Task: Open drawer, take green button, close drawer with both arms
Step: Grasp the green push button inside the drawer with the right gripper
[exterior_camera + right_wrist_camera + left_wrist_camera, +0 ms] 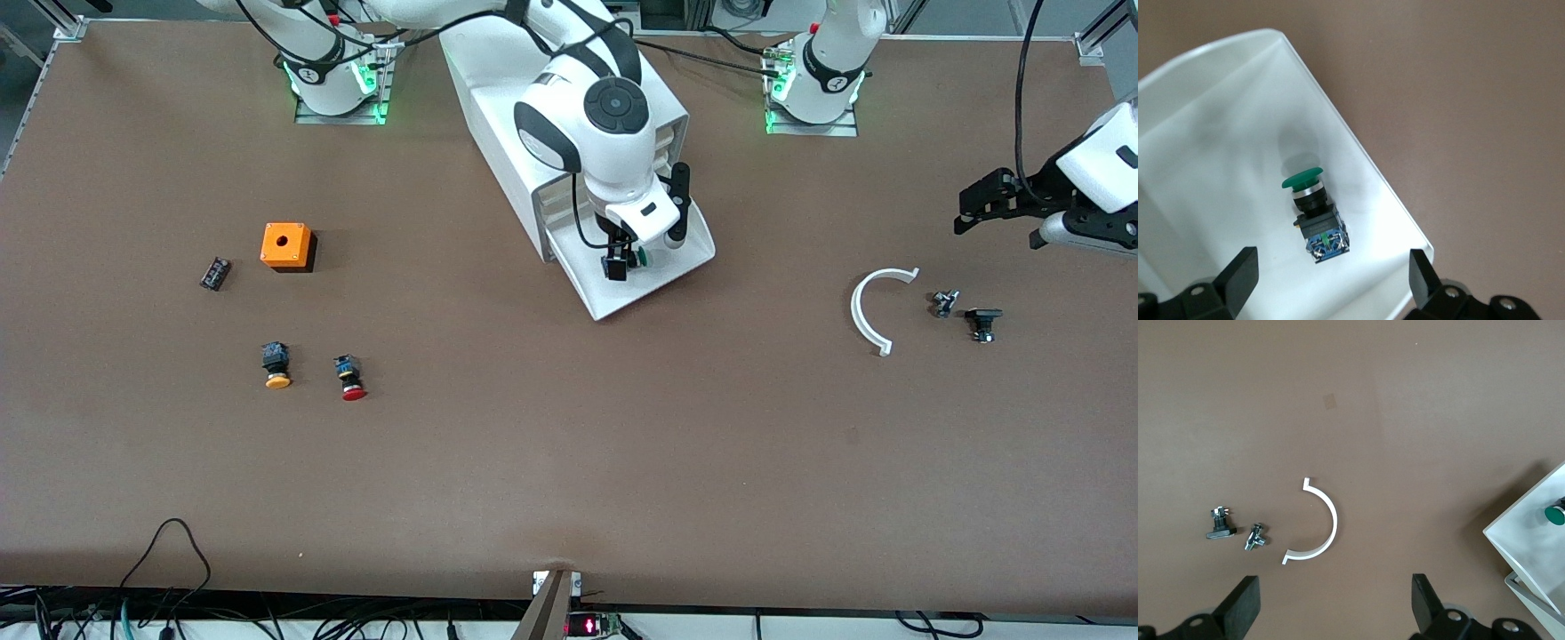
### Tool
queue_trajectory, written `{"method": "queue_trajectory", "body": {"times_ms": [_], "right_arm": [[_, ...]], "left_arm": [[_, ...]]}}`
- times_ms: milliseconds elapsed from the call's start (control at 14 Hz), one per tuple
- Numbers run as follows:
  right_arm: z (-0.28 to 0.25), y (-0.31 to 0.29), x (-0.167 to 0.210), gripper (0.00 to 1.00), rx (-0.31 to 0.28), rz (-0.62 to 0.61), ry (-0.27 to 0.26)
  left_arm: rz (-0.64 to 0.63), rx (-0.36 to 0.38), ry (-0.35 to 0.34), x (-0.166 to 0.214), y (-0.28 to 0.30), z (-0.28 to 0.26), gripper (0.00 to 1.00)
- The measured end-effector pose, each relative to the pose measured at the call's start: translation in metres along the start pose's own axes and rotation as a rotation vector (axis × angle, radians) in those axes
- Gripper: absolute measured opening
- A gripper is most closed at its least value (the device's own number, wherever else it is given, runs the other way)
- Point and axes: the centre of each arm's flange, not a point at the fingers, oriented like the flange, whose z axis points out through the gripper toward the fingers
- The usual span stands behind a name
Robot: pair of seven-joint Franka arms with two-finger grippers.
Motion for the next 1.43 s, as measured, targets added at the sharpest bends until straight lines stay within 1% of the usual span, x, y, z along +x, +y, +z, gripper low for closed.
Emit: {"method": "queue_trajectory", "body": {"times_ms": [143, 286, 643, 1000, 1143, 1214, 1286, 1429], "right_arm": [[0.024, 0.002, -0.003, 1.0, -0.006, -0.051, -0.035], [0.036, 0.004, -0.005, 1.0, -0.007, -0.109, -0.055], [0.045, 0.002, -0.006, 1.0, 0.001, -0.163, -0.068], [0.073, -0.01, -0.003, 1.0, 0.02, -0.185, -0.095], [0.076, -0.012, -0.001, 0.93, 0.018, -0.188, -0.093], [0.075, -0.012, 0.0, 0.83, 0.011, -0.19, -0.087], [0.074, -0.011, 0.001, 0.69, -0.001, -0.193, -0.078], [0.072, -0.008, 0.002, 0.5, -0.013, -0.192, -0.064]], "left_arm": [[-0.018, -0.001, -0.011, 0.001, -0.002, 0.004, 1.0], [-0.023, -0.002, -0.016, 0.002, -0.003, 0.006, 1.0], [-0.024, -0.002, -0.013, 0.002, -0.003, 0.005, 1.0], [-0.025, -0.002, -0.013, 0.002, -0.003, 0.005, 1.0], [-0.027, -0.002, -0.015, 0.002, -0.004, 0.005, 1.0], [-0.028, -0.003, -0.018, 0.002, -0.005, 0.007, 1.0], [-0.03, -0.004, -0.021, 0.003, -0.006, 0.009, 1.0], [-0.031, -0.005, -0.027, 0.005, -0.007, 0.012, 1.0]]}}
